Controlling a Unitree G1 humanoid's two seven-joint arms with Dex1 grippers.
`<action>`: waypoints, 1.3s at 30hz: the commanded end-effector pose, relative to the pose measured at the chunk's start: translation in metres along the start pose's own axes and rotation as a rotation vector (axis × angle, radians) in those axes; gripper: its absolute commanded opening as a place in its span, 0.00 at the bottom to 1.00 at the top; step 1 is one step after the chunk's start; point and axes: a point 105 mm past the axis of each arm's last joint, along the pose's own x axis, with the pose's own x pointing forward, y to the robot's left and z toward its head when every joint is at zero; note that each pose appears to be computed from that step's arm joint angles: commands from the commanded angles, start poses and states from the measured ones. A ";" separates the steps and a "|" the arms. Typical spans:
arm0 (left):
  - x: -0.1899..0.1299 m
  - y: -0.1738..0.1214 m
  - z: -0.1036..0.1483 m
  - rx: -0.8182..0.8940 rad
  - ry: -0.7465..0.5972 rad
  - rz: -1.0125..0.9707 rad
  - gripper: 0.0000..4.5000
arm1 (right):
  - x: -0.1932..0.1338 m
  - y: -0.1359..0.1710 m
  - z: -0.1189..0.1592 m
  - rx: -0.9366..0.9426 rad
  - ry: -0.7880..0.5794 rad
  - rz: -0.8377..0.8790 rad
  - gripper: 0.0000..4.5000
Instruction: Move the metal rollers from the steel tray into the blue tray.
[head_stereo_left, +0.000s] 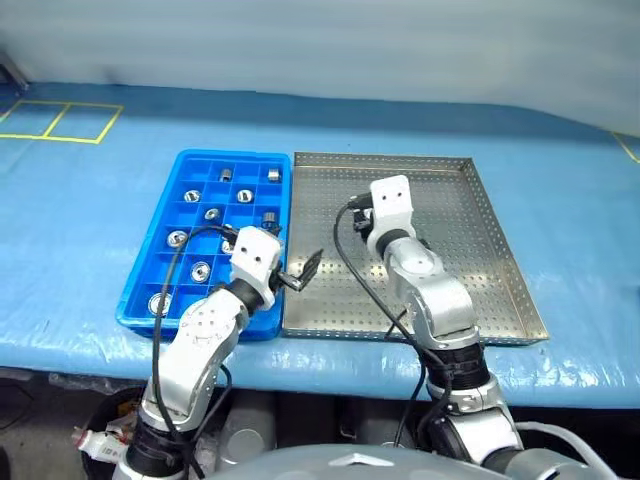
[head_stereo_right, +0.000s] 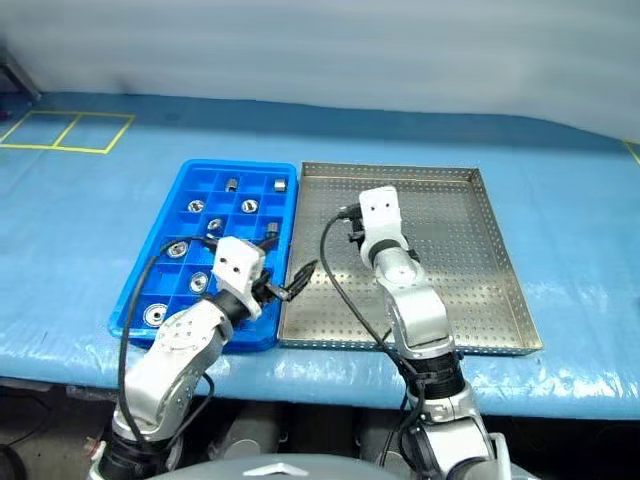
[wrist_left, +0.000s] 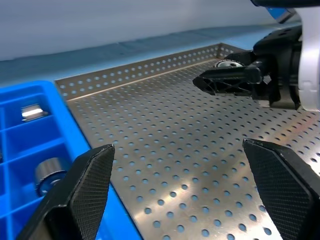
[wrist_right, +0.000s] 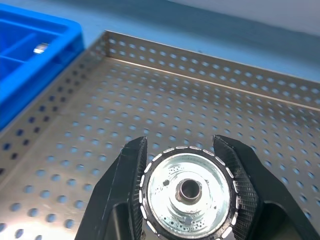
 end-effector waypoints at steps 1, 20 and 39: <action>-0.012 0.008 0.018 0.022 -0.071 0.052 1.00 | -0.002 0.018 0.025 -0.038 -0.074 0.084 0.39; -0.069 0.023 0.008 -0.019 -0.018 0.157 1.00 | -0.017 0.100 0.024 -0.152 -0.087 0.508 0.39; -0.062 0.017 -0.002 -0.028 0.015 0.067 1.00 | -0.049 0.076 -0.022 -0.047 0.086 0.510 0.61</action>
